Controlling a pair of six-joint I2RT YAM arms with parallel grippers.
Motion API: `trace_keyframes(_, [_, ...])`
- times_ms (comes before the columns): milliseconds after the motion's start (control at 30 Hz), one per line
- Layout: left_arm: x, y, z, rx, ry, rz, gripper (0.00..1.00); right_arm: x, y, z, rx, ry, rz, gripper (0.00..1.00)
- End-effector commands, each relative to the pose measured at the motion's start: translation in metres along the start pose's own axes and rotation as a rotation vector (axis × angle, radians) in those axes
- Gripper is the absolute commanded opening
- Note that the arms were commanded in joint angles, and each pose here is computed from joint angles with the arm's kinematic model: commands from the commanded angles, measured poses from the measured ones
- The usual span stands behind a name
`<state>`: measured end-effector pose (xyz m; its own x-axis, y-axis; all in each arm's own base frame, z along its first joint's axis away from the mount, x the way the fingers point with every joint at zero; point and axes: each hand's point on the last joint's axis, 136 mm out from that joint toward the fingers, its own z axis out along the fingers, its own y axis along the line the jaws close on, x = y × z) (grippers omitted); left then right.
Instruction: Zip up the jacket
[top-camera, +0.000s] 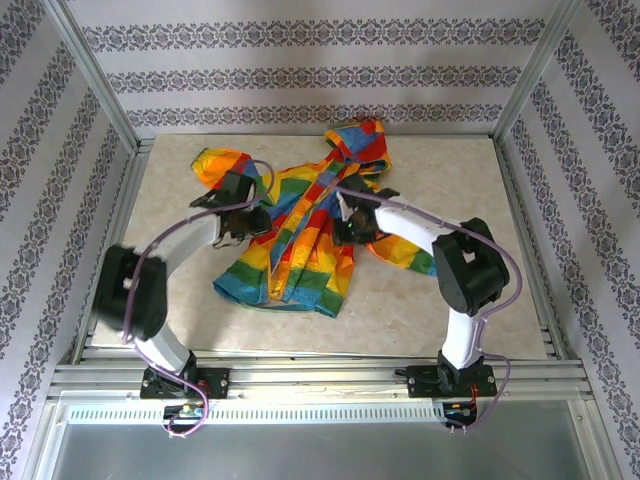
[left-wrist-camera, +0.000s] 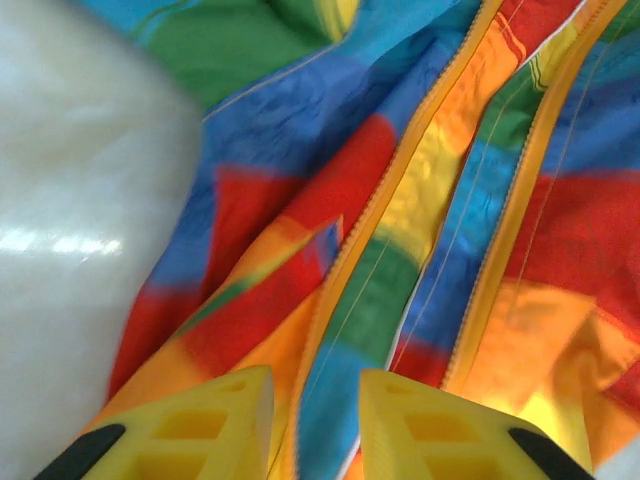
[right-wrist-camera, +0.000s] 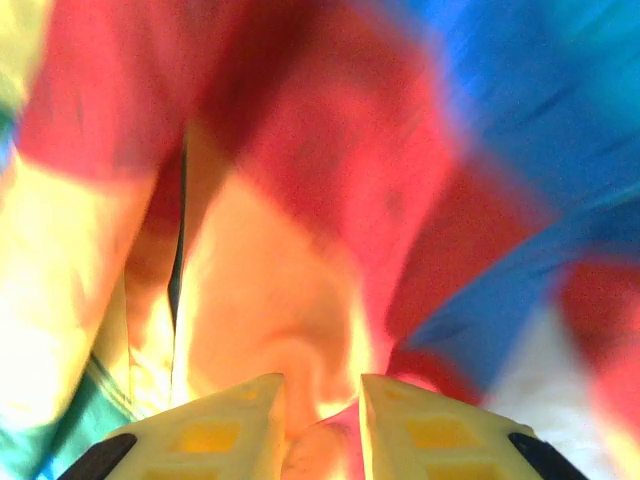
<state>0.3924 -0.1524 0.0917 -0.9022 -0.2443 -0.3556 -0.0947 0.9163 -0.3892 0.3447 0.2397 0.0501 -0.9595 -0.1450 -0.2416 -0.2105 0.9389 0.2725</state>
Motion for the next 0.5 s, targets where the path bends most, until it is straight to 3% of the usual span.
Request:
trace_keyframes(0, [-0.009,-0.034,0.039,0.071,0.046,0.071,0.26,0.014,0.002,0.027,-0.006,0.055,0.047,0.23])
trace_keyframes(100, [-0.022,-0.033,0.073,0.049,0.074,0.024,0.24,0.012,-0.016,0.039,0.034,0.097,0.068,0.19])
trace_keyframes(200, [-0.03,-0.005,0.086,-0.026,0.053,-0.034,0.24,-0.002,-0.04,0.039,0.075,0.114,0.104,0.17])
trace_keyframes(467, [0.009,0.089,0.057,-0.145,0.005,-0.244,0.24,-0.052,-0.08,0.029,0.115,0.065,0.131,0.16])
